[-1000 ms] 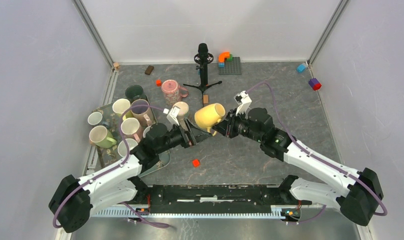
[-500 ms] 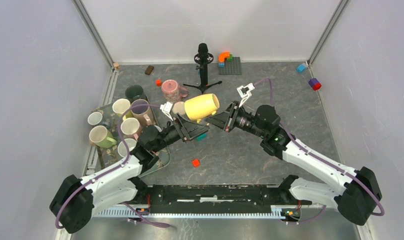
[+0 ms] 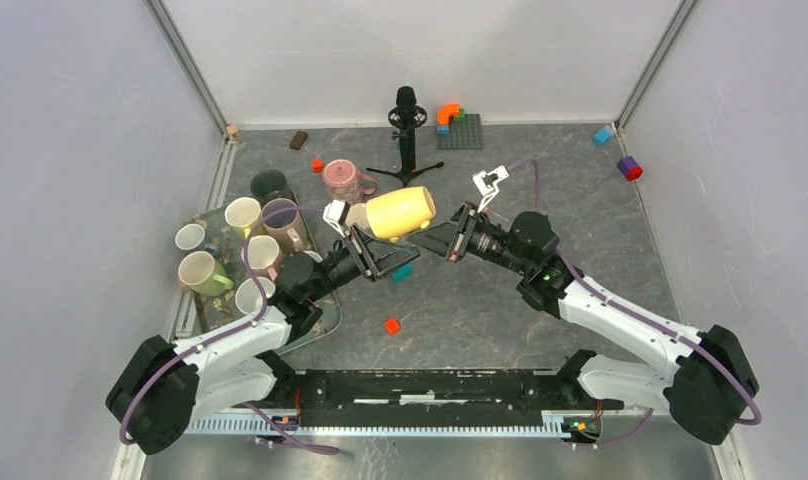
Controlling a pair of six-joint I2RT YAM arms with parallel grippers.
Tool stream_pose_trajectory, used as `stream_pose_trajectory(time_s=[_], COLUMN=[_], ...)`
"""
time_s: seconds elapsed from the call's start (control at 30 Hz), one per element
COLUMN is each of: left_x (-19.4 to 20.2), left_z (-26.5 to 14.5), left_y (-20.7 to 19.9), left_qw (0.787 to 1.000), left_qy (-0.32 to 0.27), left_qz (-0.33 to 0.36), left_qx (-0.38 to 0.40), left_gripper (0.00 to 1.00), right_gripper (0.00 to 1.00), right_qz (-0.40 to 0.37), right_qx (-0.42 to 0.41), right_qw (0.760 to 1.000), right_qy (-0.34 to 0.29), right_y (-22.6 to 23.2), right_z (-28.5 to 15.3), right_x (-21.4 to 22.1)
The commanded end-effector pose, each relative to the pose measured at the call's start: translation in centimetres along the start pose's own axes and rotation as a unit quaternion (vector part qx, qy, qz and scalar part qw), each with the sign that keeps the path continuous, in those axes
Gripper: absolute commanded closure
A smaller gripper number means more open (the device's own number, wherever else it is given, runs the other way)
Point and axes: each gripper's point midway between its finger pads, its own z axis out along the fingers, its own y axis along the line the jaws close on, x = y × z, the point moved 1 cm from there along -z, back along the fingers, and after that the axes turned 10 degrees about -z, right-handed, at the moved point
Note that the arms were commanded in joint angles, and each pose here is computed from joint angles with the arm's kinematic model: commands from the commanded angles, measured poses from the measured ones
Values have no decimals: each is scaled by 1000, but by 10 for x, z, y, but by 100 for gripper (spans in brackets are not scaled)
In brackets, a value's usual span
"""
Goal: Turn the mug right side up
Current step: Turn over the cup at the center of the board.
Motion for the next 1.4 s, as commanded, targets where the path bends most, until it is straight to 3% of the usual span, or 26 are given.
stream_pose_trajectory(time_s=[0.0,0.9,1.03,1.2,1.37], left_x=[2,-19,-20,-19,-19], left_z=[-1,-1,-2,-4,-9], left_y=[-22,-14,-12,-11,-11], left_qw=[999,997,997,997,997], left_qy=[7,-61,-64,-64,-70], left_qz=[-9,-18,-16,-10,8], left_qx=[48,45,43,39,25], left_gripper=[65,66,74,97,98], right_gripper=[100,100,100,100,100], right_qz=[-21,29,31,29,16], right_qx=[-75,-69,-69,-58,-41], right_qw=[996,995,995,996,998], right_qy=[-49,-63,-62,-57,-50], right_y=[33,20,22,17,10], right_z=[-1,-9,-8,-6,-4], right_x=[-25,-7,-5,0,3])
